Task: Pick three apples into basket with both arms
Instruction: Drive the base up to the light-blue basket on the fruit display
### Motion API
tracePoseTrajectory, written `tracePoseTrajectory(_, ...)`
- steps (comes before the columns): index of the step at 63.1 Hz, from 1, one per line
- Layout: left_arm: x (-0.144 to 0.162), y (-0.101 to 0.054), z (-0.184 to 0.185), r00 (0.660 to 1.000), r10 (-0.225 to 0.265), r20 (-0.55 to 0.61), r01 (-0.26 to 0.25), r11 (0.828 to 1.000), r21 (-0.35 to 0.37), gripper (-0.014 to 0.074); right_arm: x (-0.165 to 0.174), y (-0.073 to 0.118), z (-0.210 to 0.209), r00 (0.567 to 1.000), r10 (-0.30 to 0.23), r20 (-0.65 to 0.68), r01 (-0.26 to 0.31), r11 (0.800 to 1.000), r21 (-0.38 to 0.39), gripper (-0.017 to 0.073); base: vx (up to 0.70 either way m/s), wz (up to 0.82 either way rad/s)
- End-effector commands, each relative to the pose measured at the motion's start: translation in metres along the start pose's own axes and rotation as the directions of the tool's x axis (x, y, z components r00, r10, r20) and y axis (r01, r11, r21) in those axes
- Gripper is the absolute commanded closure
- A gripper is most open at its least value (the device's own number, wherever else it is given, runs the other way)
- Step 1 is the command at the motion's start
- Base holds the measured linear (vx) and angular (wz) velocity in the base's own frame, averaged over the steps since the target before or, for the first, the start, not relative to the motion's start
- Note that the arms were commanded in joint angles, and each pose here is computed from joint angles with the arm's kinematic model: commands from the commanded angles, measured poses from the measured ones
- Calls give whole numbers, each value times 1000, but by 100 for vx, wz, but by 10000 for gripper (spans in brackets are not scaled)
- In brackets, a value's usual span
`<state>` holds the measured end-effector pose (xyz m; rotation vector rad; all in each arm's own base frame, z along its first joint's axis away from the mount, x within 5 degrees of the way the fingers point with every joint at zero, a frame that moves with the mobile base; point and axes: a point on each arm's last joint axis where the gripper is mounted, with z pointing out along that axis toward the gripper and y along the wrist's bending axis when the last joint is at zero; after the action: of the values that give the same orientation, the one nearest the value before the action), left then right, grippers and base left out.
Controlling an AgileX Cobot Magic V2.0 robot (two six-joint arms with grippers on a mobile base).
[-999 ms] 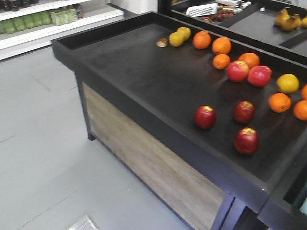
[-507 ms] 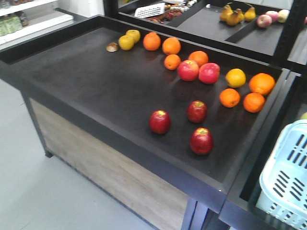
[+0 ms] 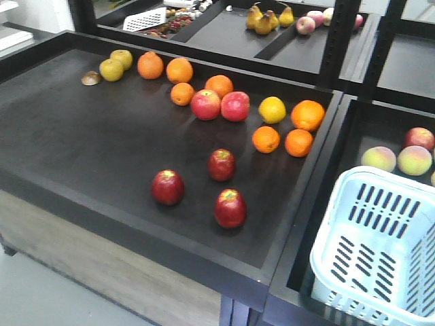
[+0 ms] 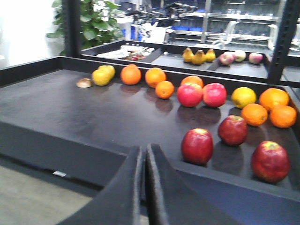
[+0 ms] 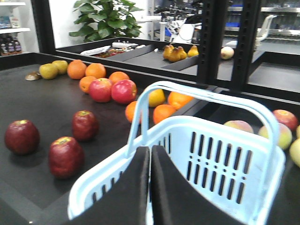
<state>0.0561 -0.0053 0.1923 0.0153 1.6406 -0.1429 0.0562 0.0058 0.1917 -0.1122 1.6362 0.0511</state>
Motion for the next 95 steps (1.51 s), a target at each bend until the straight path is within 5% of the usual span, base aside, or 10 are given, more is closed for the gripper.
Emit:
tracePoseTrajectory(1,-6,-1,-1,996,-13,86,12,1000,18,600,-3,0,0,997,-18,74,18,1000,4,568,7,-27)
tracePoseTrajectory(95,-6,-1,-1,996,-13,86,12,1000,18,600,-3,0,0,997,-18,74,18,1000,4,568,6,-26)
